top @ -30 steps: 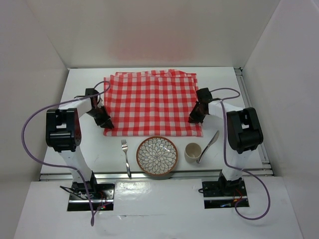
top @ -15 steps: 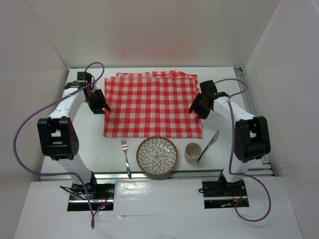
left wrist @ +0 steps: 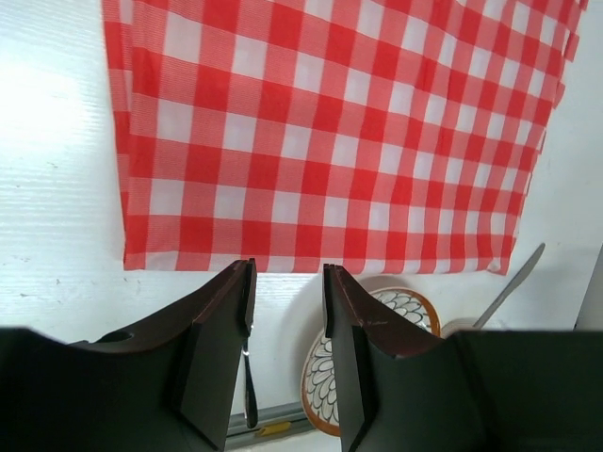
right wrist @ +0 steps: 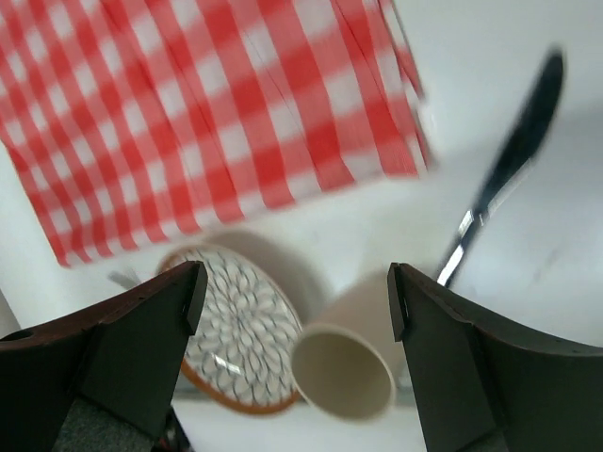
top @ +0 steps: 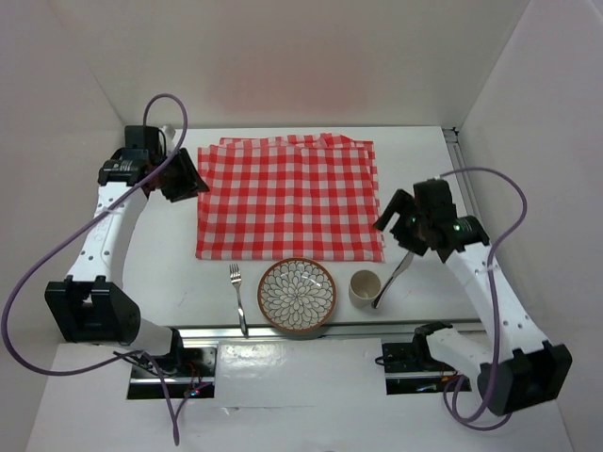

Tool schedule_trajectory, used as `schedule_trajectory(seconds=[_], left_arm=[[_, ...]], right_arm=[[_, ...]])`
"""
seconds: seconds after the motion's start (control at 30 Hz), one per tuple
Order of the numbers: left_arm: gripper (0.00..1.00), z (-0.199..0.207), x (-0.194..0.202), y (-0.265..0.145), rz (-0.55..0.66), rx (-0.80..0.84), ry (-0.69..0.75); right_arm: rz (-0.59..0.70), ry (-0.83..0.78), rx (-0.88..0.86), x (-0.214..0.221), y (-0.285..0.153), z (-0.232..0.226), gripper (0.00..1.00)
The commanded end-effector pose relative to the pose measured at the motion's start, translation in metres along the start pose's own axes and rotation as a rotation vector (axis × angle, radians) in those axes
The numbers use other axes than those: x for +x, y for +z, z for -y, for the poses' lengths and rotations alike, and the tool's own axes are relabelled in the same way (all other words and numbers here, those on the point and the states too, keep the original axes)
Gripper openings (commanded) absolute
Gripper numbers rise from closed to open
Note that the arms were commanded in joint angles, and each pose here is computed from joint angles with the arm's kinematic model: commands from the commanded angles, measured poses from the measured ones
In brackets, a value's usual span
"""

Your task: Set the dinner table for one person

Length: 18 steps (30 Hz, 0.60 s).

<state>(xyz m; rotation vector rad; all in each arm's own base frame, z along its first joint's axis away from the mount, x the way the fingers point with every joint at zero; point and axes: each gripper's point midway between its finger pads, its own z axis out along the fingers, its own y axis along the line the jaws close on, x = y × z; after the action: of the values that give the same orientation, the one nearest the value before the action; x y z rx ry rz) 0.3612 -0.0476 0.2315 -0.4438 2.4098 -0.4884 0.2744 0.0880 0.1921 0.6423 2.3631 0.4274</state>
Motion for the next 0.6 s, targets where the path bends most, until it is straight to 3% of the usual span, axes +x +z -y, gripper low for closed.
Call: schedule_trajectory(seconds=[0.0,0.17,0.43,0.57], left_arm=[[0.52,0.016,0.006,-0.002,-0.002,0.051,0.064],[0.52,0.016,0.026,0.008,-0.051,0.038,0.082],[0.52,0.027,0.04,0.015,-0.084,0.041,0.111],[0.52,0.029,0.046,0.016,-0.098,0.043,0.109]], right_arm=[[-0.159,0.082,0.065,0.059,-0.021,0.031,0.9],[-0.22,0.143,0.083,0.092,-0.03,0.051,0.9],[-0.278,0.104,0.063,0.115,-0.02,0.061,0.75],[-0.286,0.077,0.029,0.115,-0.015,0.056,0.72]])
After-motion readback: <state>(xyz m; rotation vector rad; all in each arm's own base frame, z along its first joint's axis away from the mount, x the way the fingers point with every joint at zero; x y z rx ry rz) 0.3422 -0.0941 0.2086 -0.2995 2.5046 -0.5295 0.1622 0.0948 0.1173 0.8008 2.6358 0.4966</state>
